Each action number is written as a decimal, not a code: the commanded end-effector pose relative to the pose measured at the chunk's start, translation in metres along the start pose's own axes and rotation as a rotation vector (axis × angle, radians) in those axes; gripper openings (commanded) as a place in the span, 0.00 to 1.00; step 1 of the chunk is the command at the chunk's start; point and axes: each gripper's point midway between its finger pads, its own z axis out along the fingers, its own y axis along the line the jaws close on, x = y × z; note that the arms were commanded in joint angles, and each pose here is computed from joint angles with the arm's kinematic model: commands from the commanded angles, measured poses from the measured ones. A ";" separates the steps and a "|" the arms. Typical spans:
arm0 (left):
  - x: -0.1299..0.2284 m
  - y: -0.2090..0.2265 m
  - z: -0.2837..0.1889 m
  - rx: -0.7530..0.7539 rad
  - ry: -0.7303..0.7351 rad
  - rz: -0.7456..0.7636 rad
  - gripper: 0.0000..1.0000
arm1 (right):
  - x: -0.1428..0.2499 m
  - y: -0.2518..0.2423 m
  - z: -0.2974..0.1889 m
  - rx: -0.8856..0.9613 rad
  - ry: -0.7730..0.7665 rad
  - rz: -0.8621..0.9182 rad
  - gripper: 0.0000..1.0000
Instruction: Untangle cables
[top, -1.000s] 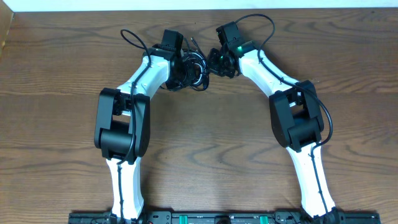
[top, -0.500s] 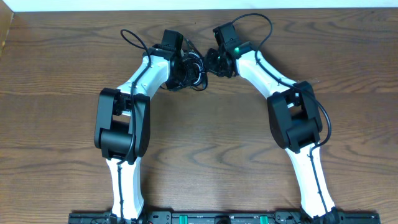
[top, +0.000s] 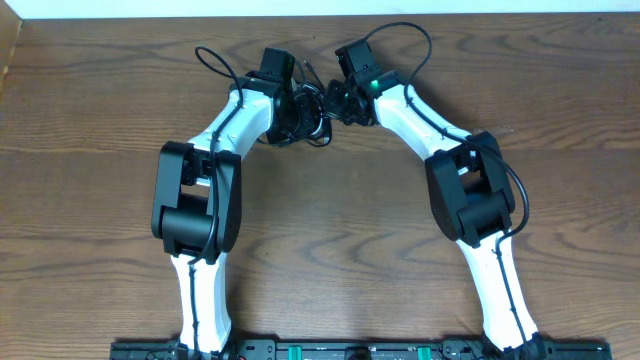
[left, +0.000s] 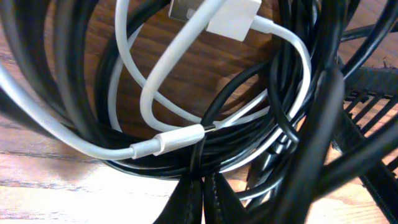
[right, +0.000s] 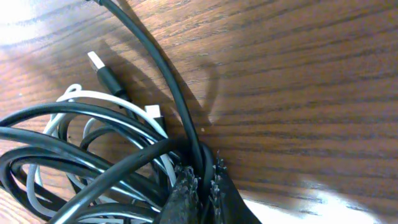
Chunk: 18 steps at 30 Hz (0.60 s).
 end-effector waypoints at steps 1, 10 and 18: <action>0.027 0.015 0.027 -0.039 0.098 0.034 0.08 | 0.009 -0.041 0.016 0.084 0.046 -0.024 0.01; 0.031 0.053 0.022 -0.246 0.082 -0.039 0.08 | -0.030 -0.045 -0.027 -0.042 0.040 -0.223 0.01; 0.040 0.058 0.019 -0.269 0.116 -0.047 0.16 | -0.058 -0.060 -0.062 0.005 -0.025 -0.306 0.01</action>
